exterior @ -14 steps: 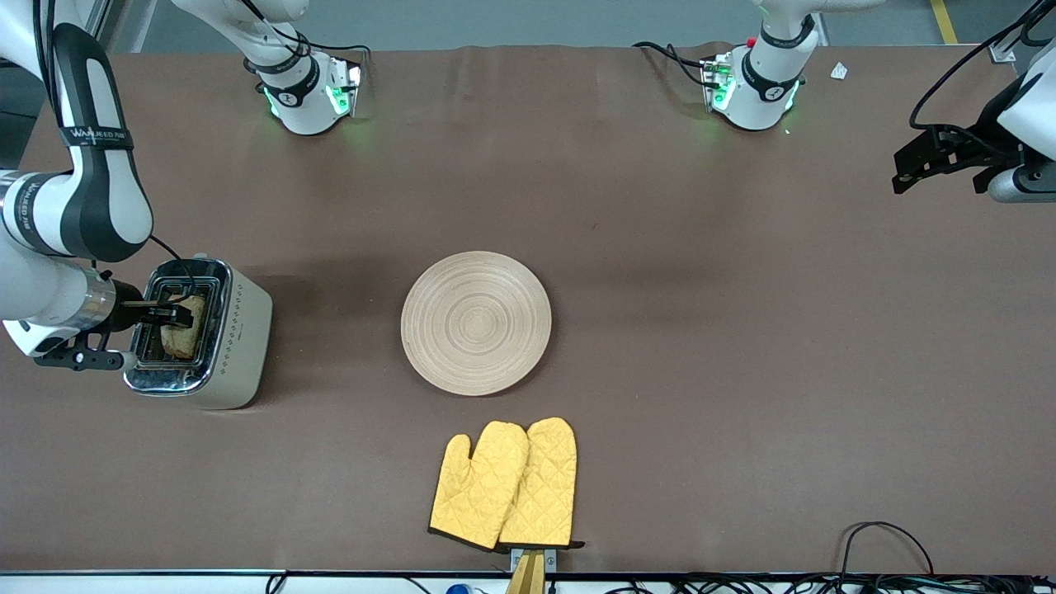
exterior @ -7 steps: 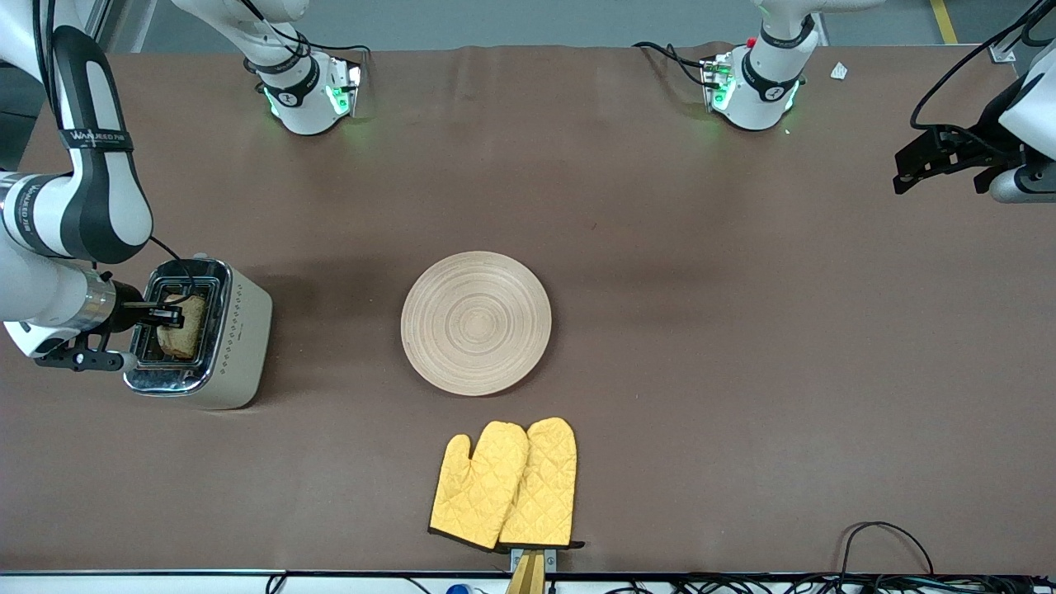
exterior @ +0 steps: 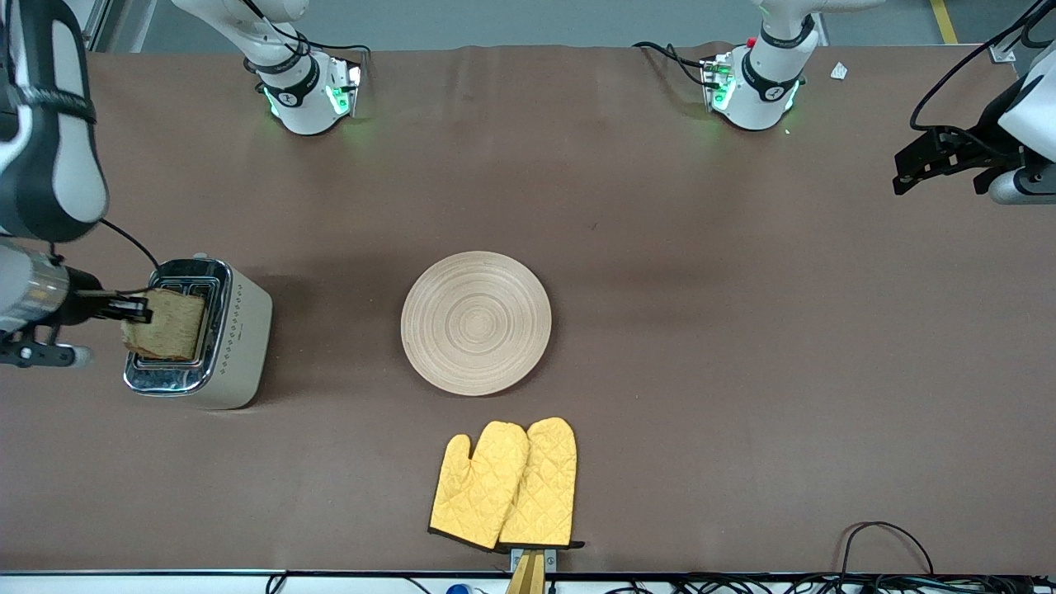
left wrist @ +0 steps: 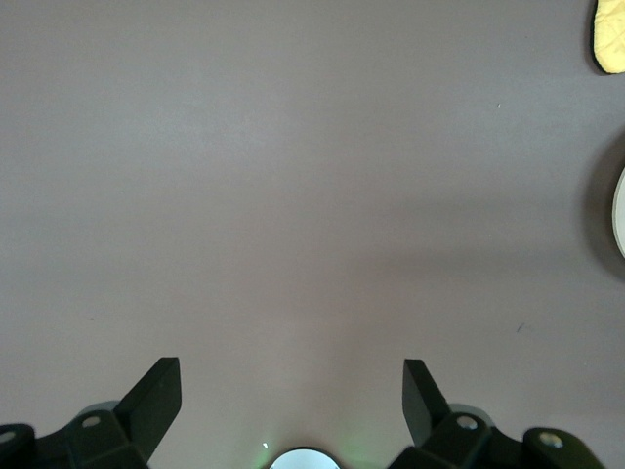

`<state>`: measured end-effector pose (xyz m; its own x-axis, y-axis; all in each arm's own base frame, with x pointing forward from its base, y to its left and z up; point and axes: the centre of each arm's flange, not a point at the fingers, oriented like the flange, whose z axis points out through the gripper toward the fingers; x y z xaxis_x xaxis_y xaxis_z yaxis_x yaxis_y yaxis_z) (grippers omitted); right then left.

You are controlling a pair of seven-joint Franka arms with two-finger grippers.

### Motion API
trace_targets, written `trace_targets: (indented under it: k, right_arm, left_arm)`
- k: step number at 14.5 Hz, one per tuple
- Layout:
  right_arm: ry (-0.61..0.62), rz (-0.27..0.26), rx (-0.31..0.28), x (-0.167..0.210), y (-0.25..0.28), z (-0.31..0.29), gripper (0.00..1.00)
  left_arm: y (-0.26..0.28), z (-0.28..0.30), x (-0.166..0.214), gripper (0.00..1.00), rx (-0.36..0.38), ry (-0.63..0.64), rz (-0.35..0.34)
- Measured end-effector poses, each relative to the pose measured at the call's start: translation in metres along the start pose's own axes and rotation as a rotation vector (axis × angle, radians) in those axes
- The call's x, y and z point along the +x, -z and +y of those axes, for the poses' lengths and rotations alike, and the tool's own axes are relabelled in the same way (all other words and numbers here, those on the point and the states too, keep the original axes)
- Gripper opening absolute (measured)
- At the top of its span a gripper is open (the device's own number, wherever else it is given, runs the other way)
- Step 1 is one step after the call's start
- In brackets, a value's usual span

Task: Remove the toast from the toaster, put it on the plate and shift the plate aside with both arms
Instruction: 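Grasp the bread and lift it out of the toaster slot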

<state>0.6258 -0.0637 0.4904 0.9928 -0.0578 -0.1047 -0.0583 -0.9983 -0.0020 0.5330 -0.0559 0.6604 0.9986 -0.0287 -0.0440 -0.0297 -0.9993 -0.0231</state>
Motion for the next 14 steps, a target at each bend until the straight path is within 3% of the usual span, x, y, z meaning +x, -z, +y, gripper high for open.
trace_targets:
  k: [4,6,9,14]
  right_arm:
    - [0.030,0.041,0.076,-0.024,0.083,-0.047,0.08]
    - [0.025,0.062,0.153,-0.032,0.102,-0.070,0.08]
    - [-0.012,0.046,0.279,-0.035,0.104,-0.101,0.08]
    - [-0.031,0.023,0.308,-0.037,0.071,-0.209,0.08]
  left_arm:
    - [-0.001,0.000,0.001,1.00,0.000,0.000,-0.001]
    - [-0.001,0.000,0.001,1.00,0.000,0.000,-0.002]
    - [-0.001,-0.001,0.001,1.00,0.000,0.001,-0.002]
    - [-0.001,-0.002,0.001,1.00,0.000,0.003,-0.002]
